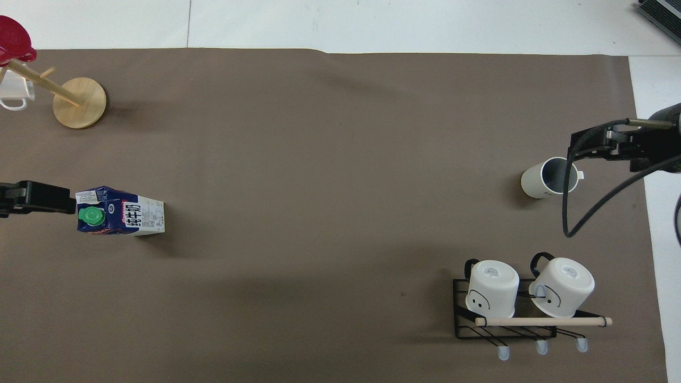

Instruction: Place cup and milk on table

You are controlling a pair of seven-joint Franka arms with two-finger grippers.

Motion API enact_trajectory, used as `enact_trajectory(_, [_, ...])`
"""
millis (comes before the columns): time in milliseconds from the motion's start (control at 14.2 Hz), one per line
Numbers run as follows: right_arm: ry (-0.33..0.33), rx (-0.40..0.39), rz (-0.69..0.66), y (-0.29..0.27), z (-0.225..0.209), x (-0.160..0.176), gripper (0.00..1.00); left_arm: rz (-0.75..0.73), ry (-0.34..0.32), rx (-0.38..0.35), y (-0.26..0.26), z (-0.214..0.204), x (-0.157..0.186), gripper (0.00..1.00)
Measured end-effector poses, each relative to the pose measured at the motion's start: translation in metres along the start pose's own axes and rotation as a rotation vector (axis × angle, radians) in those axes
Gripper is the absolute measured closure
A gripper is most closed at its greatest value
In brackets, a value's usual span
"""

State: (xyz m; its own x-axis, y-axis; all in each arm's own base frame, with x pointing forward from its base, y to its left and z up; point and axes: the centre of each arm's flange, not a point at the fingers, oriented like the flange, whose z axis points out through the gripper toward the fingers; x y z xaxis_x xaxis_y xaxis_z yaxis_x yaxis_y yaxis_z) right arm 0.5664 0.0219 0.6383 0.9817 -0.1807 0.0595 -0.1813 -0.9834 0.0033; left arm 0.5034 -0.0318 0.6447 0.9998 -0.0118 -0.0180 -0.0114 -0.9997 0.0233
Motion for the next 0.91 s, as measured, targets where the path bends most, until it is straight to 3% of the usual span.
enact_trajectory(492, [0.015,0.0,-0.035,0.024,0.018,0.01,0.0,-0.001,0.0,0.0,0.0,0.0,0.0,0.0])
enact_trajectory(914, [0.018,-0.002,-0.018,0.045,0.078,0.022,0.0,-0.015,0.0,-0.002,-0.006,0.0,0.0,0.0])
